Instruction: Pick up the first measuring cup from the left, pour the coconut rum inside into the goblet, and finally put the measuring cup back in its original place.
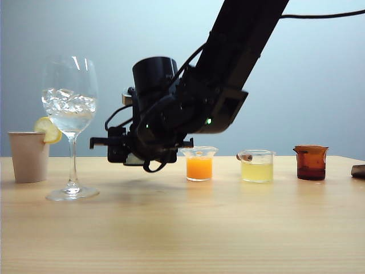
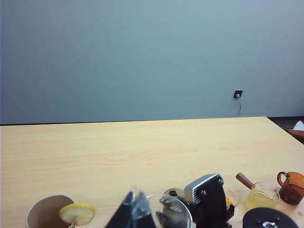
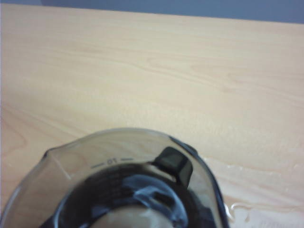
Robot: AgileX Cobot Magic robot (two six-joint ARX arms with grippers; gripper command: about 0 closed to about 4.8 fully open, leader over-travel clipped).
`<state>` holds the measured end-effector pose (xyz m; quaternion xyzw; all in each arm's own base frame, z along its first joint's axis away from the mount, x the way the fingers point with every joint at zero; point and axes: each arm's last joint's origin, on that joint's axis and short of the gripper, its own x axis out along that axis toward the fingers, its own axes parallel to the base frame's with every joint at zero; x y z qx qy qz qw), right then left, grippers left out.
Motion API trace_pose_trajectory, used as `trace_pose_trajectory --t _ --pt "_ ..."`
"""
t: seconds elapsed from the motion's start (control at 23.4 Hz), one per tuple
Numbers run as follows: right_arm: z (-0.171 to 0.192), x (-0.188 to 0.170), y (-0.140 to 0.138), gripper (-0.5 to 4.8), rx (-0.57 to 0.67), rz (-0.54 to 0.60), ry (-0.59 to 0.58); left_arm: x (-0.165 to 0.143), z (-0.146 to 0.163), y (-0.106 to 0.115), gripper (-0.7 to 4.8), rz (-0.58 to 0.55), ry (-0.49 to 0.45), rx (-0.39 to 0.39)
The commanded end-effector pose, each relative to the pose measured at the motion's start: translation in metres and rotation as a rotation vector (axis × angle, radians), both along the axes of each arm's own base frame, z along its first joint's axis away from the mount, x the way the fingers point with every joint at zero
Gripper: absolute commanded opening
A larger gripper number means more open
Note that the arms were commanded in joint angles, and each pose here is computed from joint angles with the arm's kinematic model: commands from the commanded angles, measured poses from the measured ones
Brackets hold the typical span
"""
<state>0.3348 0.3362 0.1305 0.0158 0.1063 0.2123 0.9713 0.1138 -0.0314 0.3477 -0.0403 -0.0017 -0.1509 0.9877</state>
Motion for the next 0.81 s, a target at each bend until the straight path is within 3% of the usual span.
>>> trace_pose_trajectory --t 0.04,0.38,0.81 --pt "0.025 0.001 -0.002 1.43 0.044 -0.006 -0.044 -0.001 0.002 0.000 -0.04 0.000 -0.011 -0.002" --pt "0.067 -0.003 -0.009 1.43 0.084 -0.009 -0.086 -0.001 0.002 0.000 -0.04 0.000 -0.011 -0.002" --pt "0.086 -0.009 -0.013 1.43 0.070 -0.009 -0.076 -0.001 0.002 0.000 -0.04 0.000 -0.011 -0.002"
